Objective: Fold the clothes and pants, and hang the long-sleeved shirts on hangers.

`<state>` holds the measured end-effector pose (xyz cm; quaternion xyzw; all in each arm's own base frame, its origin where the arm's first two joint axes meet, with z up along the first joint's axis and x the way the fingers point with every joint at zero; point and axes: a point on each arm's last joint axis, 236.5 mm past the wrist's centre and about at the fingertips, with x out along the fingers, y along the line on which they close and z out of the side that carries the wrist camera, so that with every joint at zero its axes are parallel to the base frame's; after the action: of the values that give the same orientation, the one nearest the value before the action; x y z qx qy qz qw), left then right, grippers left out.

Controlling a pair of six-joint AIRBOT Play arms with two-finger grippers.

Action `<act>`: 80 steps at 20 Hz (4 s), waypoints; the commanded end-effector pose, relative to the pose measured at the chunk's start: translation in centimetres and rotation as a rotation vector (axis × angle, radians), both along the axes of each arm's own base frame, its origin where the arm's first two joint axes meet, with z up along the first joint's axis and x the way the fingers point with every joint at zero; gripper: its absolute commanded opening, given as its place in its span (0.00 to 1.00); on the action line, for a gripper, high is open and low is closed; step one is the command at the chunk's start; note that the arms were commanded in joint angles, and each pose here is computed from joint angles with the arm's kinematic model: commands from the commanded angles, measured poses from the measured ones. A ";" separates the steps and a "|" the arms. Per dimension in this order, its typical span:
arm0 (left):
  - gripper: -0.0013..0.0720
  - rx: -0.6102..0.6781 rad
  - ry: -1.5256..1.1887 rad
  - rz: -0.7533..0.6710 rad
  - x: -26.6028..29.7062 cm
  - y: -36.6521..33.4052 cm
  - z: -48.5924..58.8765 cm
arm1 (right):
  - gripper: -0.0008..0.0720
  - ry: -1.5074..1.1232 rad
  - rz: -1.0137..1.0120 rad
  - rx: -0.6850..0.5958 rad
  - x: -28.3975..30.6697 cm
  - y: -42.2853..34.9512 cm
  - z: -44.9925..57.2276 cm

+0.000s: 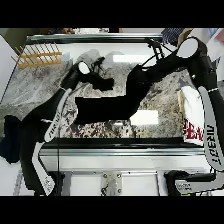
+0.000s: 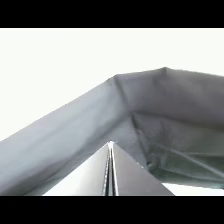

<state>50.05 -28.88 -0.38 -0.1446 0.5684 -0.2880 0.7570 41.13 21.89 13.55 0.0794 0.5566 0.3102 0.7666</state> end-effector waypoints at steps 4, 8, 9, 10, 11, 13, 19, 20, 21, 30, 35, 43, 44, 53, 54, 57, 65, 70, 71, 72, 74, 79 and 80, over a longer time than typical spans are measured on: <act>0.03 -0.016 -0.114 0.187 3.4 12.1 8.3 | 0.02 0.027 -0.032 0.079 -0.6 8.6 -1.2; 0.03 -0.007 -0.123 0.244 2.7 17.0 11.0 | 0.02 0.068 -0.056 0.107 -0.1 14.3 -5.6; 0.03 -0.002 -0.125 0.245 2.4 17.9 11.5 | 0.02 0.074 -0.065 0.116 0.1 15.6 -6.8; 0.03 0.003 -0.129 0.242 2.1 18.5 11.9 | 0.02 0.077 -0.074 0.126 0.4 16.9 -8.0; 0.03 0.007 -0.132 0.241 1.8 18.9 12.3 | 0.02 0.083 -0.092 0.135 0.6 18.0 -9.2; 0.03 0.009 -0.138 0.243 1.4 19.4 13.0 | 0.02 0.070 -0.099 0.146 0.9 20.2 -11.3; 0.03 0.011 -0.151 0.237 1.0 19.6 13.9 | 0.52 0.077 -0.170 0.298 1.3 26.0 -13.7; 0.03 0.011 -0.148 0.234 0.9 19.6 13.9 | 0.76 0.089 -0.184 0.364 1.4 27.0 -12.8; 0.03 0.011 -0.149 0.234 0.8 19.6 14.0 | 0.83 0.079 -0.165 0.424 1.4 27.9 -11.6; 0.03 0.136 -0.218 0.202 -1.7 20.0 15.0 | 0.83 -0.047 -0.070 0.239 2.9 9.6 -7.8; 0.03 0.131 -0.149 0.151 -6.2 16.0 10.4 | 0.83 0.262 -0.377 0.115 -0.5 -6.5 -18.0; 0.03 0.132 -0.109 0.052 -9.8 11.0 7.0 | 0.82 0.389 -0.406 0.401 1.1 -0.7 -22.7; 0.03 0.131 -0.112 0.050 -9.8 10.8 7.0 | 0.82 0.399 -0.383 0.396 0.9 0.6 -23.2; 0.03 0.129 -0.106 0.051 -9.9 10.8 7.0 | 0.44 0.270 -0.232 0.389 2.6 10.5 -22.0; 0.03 0.130 -0.106 0.051 -9.9 10.8 7.0 | 0.09 0.241 -0.212 0.390 2.9 10.6 -21.7; 0.03 0.131 -0.099 0.047 -10.1 10.8 6.9 | 0.02 0.169 -0.177 0.390 4.4 8.7 -19.4; 0.03 0.131 -0.100 0.047 -10.1 10.8 6.9 | 0.02 -0.179 -0.644 0.127 11.4 -23.1 -7.7; 0.03 0.130 -0.099 0.048 -10.1 10.8 6.9 | 0.02 -0.307 -0.973 0.100 8.4 -39.0 -2.8; 0.03 0.130 -0.099 0.047 -10.1 10.8 6.9 | 0.02 -0.321 -1.014 0.094 7.5 -40.9 -2.2; 0.03 0.130 -0.099 0.048 -10.1 10.8 6.9 | 0.02 -0.338 -1.043 0.088 6.9 -42.3 -1.6; 0.03 0.130 -0.099 0.048 -10.1 10.8 6.9 | 0.02 -0.378 -1.083 0.075 5.9 -44.1 -0.1; 0.03 0.130 -0.099 0.047 -10.1 10.8 6.9 | 0.02 -0.475 -1.087 0.047 4.3 -43.7 4.7; 0.03 0.131 -0.096 0.045 -10.2 10.8 6.9 | 0.02 -0.485 -1.103 0.027 3.6 -43.8 5.6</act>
<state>39.96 -18.06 6.52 -0.0946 0.5445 -0.2392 0.7984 46.22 -21.36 16.60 0.3070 0.2575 -0.0957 0.9112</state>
